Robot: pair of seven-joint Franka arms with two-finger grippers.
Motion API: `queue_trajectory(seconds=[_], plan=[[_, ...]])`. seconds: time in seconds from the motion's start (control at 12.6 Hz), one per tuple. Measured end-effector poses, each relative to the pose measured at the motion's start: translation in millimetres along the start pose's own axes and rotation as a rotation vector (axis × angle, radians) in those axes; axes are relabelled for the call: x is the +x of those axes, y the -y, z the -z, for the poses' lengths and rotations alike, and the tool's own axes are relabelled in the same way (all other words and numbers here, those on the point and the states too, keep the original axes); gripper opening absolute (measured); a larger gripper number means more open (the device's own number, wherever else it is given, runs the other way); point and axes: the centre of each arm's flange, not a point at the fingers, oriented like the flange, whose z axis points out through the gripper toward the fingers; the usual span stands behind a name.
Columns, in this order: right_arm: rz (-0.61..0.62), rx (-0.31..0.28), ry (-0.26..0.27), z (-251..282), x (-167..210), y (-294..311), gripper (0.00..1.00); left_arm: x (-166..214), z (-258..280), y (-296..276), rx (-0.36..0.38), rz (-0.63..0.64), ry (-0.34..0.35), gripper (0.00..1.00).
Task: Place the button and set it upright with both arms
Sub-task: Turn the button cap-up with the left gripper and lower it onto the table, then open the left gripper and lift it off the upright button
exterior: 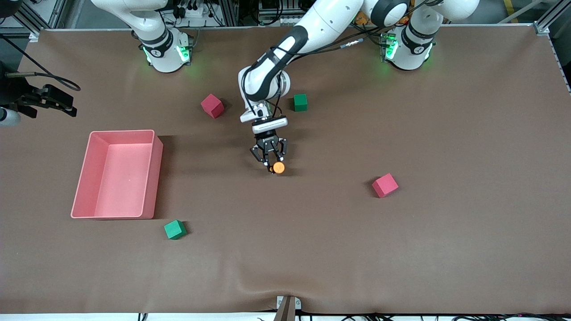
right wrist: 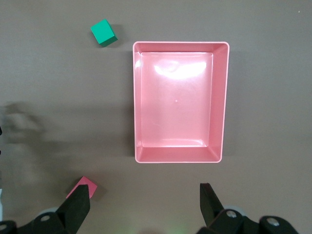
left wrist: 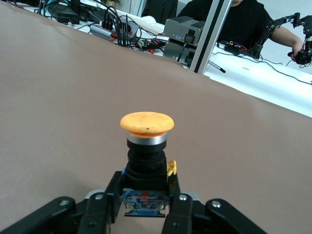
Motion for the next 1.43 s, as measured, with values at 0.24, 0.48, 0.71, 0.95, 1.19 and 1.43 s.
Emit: queue_trajectory(seconds=[0.24, 0.48, 0.71, 0.95, 1.19, 1.43], plan=[[0.0, 0.0, 0.002, -1, 0, 0, 1.0, -26, 4, 11, -0.021, -0.06, -0.034, 0.4], [0.0, 0.0, 0.003, -1, 0, 0, 1.0, -51, 3, 26, -0.029, -0.125, -0.065, 0.4], [0.0, 0.0, 0.002, -1, 0, 0, 1.0, -58, 5, 32, -0.019, -0.225, -0.101, 0.4], [0.001, 0.004, 0.0, 0, -1, 1, 1.0, -67, 16, 35, -0.022, -0.254, -0.118, 0.41], [0.003, 0.025, -0.003, 1, -2, 3, 1.0, -81, 37, 41, -0.004, -0.254, -0.075, 0.7], [0.002, 0.026, -0.004, 2, -2, 3, 1.0, -81, 73, 31, 0.046, -0.21, -0.007, 1.0]])
